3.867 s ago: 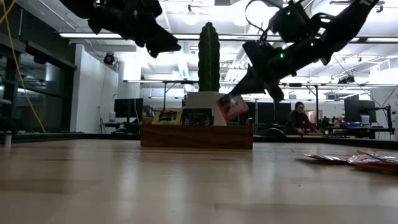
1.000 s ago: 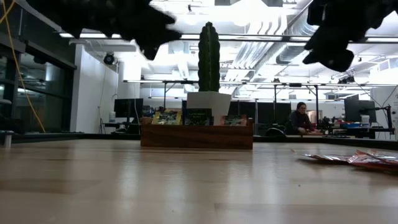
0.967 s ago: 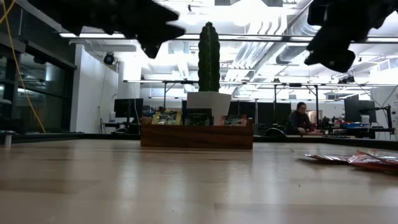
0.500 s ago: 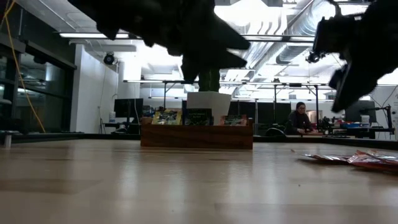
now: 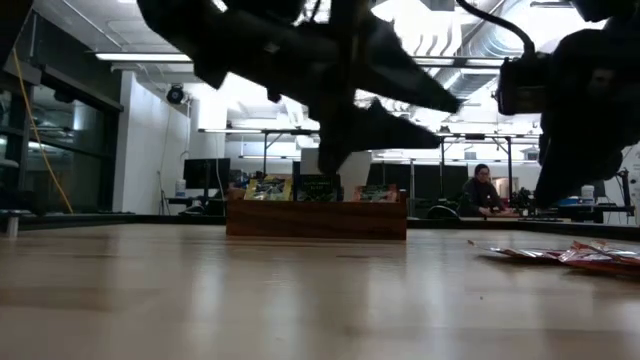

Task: Pick & Place Tea
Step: Put the orange tea bag into the right section of the wooden organizer

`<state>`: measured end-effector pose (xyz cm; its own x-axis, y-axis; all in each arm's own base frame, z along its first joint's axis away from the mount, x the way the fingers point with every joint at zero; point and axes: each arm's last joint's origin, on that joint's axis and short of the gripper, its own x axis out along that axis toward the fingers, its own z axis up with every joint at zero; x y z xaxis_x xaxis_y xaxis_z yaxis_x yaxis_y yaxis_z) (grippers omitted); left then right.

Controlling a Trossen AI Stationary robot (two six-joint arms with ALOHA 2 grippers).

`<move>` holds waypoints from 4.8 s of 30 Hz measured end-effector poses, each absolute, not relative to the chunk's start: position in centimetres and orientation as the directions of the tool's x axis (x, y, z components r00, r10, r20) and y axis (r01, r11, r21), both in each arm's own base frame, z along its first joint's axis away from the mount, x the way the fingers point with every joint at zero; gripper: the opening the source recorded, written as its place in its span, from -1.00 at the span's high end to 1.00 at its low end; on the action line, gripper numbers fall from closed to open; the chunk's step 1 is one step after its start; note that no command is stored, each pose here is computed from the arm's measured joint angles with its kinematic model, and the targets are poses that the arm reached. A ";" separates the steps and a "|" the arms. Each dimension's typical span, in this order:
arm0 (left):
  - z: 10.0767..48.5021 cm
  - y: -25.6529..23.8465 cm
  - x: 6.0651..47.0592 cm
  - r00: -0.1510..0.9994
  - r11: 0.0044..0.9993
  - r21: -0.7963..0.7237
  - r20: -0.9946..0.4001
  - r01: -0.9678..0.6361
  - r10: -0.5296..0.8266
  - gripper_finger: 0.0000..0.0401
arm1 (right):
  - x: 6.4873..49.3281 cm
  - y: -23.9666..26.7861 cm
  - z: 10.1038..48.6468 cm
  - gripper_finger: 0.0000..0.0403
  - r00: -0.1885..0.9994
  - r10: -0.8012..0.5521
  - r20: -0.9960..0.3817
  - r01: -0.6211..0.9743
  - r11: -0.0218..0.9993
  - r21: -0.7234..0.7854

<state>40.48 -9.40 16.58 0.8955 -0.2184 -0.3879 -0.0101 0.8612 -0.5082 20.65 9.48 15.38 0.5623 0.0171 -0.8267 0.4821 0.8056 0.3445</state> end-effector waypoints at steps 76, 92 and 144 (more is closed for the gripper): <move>12.3 -7.8 43.0 0.697 0.535 -0.658 -0.697 -0.530 -0.168 0.59 | 25.3 9.2 11.7 1.00 0.671 0.061 -0.739 0.445 0.764 0.467; 12.2 -6.6 43.2 0.702 0.650 -0.599 -0.698 -0.468 -0.138 1.00 | 25.6 9.4 12.8 1.00 0.728 0.091 -0.679 0.373 0.779 0.504; 32.8 -1.3 40.0 0.511 0.964 0.238 -0.847 0.115 0.148 1.00 | 25.3 1.7 23.2 -0.15 0.974 -0.022 -0.224 0.090 0.950 0.298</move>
<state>39.98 -1.33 32.84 0.5106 0.1483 -0.8469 0.1147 0.9645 0.2380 25.26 1.68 23.23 0.9743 -0.0218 -0.2243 0.0899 0.9503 0.2982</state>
